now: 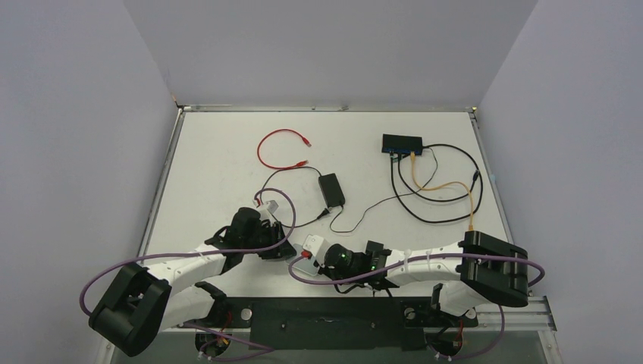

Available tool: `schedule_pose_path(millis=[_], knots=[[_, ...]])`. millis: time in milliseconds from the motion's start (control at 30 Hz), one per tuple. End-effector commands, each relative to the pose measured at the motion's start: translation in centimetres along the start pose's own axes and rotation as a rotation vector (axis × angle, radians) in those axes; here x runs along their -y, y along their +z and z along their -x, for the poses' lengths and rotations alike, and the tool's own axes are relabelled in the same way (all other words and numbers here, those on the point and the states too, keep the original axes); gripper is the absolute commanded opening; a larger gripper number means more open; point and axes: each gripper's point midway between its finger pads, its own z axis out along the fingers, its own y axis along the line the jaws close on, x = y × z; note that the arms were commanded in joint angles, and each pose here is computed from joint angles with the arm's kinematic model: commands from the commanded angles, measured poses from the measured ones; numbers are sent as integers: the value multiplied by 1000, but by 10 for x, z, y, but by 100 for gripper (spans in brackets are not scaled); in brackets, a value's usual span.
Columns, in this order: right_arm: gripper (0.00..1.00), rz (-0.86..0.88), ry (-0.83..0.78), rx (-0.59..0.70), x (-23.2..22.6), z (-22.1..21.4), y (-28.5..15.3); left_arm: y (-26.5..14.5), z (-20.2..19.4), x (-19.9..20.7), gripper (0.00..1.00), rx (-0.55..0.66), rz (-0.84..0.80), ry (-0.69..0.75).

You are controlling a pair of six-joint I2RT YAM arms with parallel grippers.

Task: Insert the plug into the switch port
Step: Insert the power into the switch port.

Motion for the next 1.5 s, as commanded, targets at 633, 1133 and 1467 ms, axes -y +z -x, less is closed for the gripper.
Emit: schedule_pose_path(millis=[633,1133,1467], knots=[[0,28,28,303,6,113,3,3,-33,25,30,-112,-92,58],[0,22,12,350,14,141,1,1,-41,27,27,-125,-105,64],[0,62,5,388,12,164,2,-1,-42,32,26,-122,-125,66]])
